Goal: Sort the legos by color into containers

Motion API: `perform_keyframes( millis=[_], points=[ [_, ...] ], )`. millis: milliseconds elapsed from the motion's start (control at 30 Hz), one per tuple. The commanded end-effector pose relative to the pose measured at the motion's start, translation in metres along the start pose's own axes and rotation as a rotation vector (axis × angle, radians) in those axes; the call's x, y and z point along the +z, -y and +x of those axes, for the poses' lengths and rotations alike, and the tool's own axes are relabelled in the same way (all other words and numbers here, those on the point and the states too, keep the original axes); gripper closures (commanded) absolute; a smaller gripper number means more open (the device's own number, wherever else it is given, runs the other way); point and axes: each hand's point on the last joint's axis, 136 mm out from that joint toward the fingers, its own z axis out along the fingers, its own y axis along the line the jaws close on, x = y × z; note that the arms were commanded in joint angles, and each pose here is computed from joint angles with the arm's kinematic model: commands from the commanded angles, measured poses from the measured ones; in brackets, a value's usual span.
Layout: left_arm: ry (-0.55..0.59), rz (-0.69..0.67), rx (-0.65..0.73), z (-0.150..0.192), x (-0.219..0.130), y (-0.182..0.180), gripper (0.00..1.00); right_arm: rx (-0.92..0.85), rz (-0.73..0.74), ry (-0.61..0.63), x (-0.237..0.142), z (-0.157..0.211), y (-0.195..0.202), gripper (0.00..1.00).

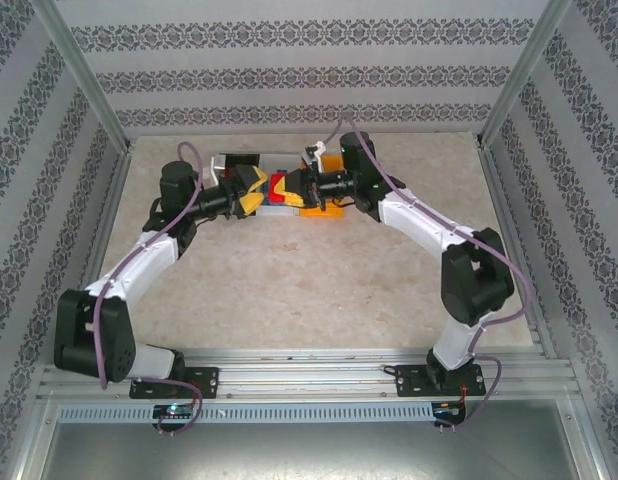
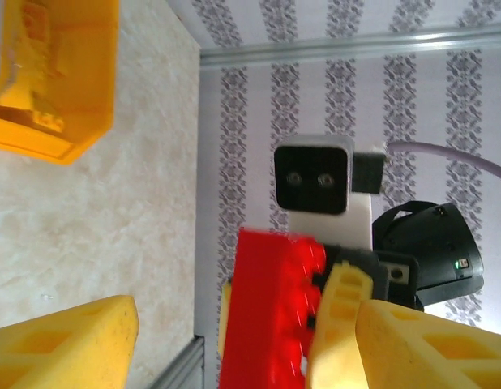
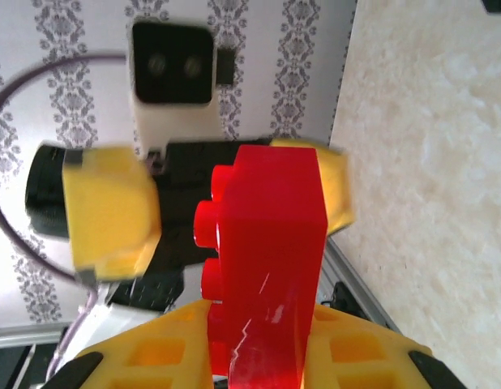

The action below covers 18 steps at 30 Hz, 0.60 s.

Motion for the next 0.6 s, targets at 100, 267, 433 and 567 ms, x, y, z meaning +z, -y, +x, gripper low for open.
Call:
perform_keyframes(
  millis=[100, 267, 433, 567],
  points=[
    [0.164, -0.176, 0.081, -0.009, -0.047, -0.008, 0.27, -0.009, -0.007, 0.101, 0.019, -0.056, -0.014, 0.77],
    [0.209, -0.345, 0.12, 0.0, -0.076, -0.02, 0.27, 0.076, 0.052, 0.183, 0.04, -0.099, 0.013, 0.77],
    [0.239, -0.455, 0.048, 0.013, -0.097, -0.043, 0.27, 0.113, 0.071, 0.215, 0.068, -0.128, 0.028, 0.77],
    [0.245, -0.49, 0.033, 0.025, -0.108, -0.053, 0.27, 0.128, 0.075, 0.201, 0.096, -0.142, 0.036, 0.77]
  ],
)
